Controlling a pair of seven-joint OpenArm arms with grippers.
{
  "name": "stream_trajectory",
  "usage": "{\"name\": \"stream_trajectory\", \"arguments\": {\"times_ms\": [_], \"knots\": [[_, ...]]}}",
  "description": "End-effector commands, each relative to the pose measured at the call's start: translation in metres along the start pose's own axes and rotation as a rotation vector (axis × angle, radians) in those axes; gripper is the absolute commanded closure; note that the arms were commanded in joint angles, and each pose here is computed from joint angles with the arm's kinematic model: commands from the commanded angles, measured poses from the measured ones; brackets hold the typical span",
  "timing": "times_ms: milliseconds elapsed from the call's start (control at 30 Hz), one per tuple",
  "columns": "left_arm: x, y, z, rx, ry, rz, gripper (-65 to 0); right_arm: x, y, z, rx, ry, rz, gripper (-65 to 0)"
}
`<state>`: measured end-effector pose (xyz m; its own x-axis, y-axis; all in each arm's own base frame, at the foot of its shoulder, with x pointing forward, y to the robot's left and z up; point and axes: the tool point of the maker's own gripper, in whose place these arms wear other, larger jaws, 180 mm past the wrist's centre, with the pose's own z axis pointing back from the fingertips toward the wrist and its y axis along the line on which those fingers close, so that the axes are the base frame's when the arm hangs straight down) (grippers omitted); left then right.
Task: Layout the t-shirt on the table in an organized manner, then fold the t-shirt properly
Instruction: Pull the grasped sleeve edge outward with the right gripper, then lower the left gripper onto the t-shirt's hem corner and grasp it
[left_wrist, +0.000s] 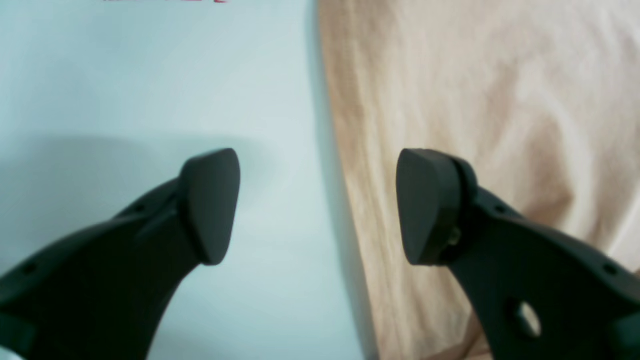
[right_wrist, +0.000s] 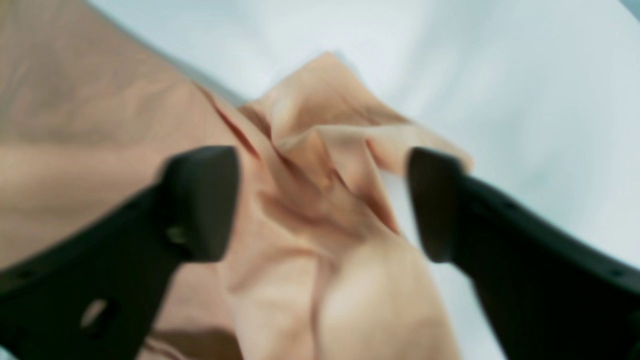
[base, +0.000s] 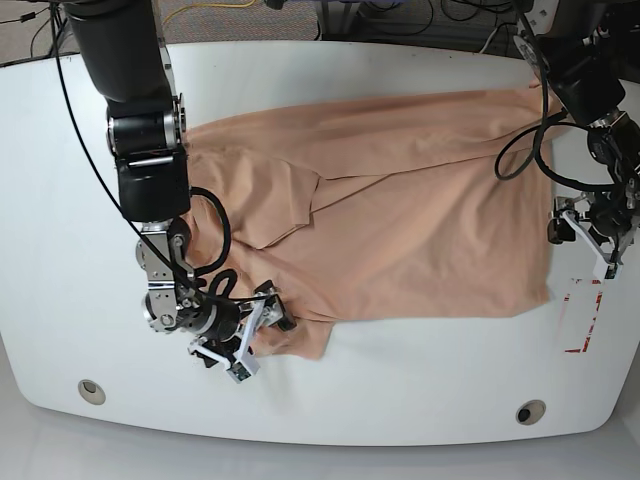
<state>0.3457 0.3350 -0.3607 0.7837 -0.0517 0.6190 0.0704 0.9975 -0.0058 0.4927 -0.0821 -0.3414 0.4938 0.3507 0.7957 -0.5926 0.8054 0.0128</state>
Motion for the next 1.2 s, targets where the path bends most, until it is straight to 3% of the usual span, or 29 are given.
{"name": "stream_trajectory", "arguments": {"times_ms": [0, 300, 600, 900, 1167], "knots": [[0.022, 0.01, 0.01, 0.025, -0.061, -0.015, -45.8, 0.023, -0.024, 0.019, -0.055, -0.053, 0.031, -54.4], [0.022, 0.009, 0.01, 0.023, -0.062, -0.015, -45.8, -0.019, -0.078, 0.054, -0.172, -0.057, -0.107, -41.2], [0.022, 0.009, 0.01, 0.022, -0.062, -0.014, -45.8, -0.053, -0.097, 0.072, -0.219, -0.049, -0.165, -41.1], [0.023, 0.008, 0.009, 0.02, -0.063, -0.014, -45.8, -0.1, -0.087, 0.057, -0.19, -0.027, -0.28, -41.1], [0.028, 0.01, 0.011, 0.023, -0.073, -0.015, -45.8, -0.104, -0.071, 0.043, -0.156, -0.032, -0.312, -40.9]]}}
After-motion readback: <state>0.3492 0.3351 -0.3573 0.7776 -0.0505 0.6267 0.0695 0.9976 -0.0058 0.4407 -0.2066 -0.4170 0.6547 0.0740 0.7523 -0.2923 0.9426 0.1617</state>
